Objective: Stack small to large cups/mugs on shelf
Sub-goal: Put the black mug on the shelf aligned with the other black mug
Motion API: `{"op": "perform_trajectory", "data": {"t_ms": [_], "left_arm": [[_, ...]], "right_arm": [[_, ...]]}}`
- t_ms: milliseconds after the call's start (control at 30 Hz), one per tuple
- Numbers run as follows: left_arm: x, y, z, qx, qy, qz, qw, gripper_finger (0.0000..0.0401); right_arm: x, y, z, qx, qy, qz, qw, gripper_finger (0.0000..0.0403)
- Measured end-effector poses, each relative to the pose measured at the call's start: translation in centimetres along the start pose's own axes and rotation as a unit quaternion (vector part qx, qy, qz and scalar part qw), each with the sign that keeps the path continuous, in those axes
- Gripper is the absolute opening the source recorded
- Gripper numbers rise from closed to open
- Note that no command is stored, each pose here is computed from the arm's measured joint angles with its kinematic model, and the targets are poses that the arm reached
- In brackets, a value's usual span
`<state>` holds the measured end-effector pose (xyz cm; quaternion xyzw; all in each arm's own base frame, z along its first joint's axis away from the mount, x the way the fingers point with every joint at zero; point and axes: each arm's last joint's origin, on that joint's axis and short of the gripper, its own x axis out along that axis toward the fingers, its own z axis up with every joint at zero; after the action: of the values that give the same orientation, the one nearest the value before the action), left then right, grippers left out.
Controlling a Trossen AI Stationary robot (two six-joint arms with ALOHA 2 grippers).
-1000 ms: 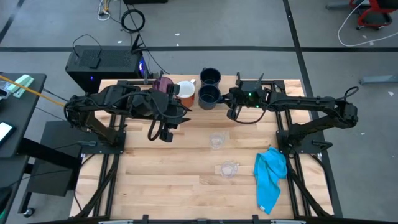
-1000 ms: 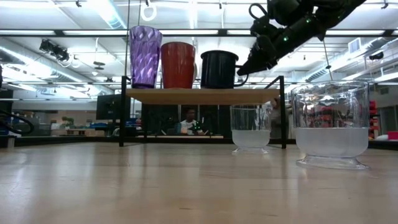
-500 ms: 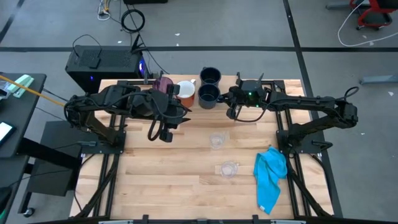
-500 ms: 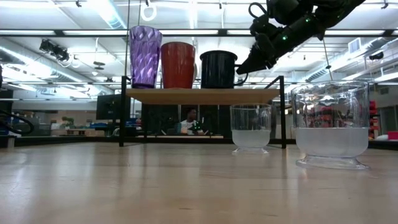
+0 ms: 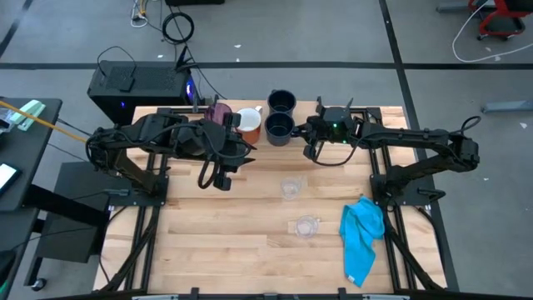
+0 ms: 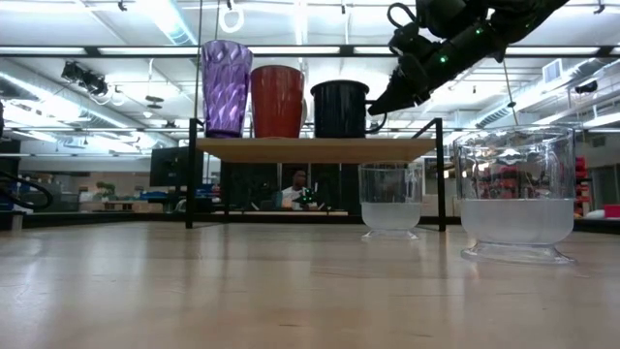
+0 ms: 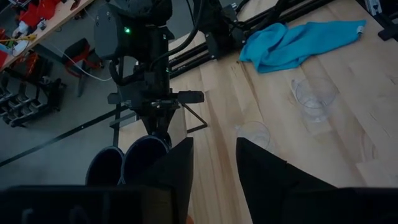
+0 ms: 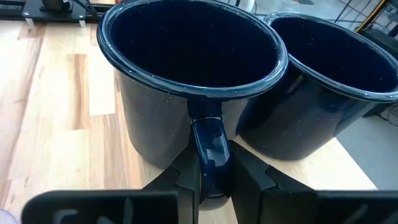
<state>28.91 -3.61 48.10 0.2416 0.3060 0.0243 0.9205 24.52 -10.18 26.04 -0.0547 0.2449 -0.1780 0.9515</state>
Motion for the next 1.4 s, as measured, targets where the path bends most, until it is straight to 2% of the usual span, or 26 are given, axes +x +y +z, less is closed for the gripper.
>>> {"op": "perform_trajectory", "data": {"t_ms": [533, 967, 1167, 1400], "left_arm": [[0.00, 0.00, 0.00, 0.006, 0.000, 0.000, 1.000, 0.0128], [0.01, -0.01, -0.01, 0.006, 0.000, 0.000, 1.000, 0.0128], [0.02, -0.01, -0.02, 0.006, 0.001, 0.000, 1.000, 0.0122], [0.01, -0.01, -0.02, 0.006, 0.001, -0.001, 1.000, 0.0121]], "right_arm": [[-0.02, -0.05, 0.03, -0.004, 0.000, -0.008, 1.000, 0.0068], [-0.06, -0.07, 0.12, 0.009, -0.002, -0.009, 1.000, 0.0089], [-0.06, -0.06, 0.11, 0.013, -0.002, -0.009, 1.000, 0.0114], [-0.06, -0.06, 0.10, 0.014, -0.001, -0.009, 1.000, 0.0167]]}}
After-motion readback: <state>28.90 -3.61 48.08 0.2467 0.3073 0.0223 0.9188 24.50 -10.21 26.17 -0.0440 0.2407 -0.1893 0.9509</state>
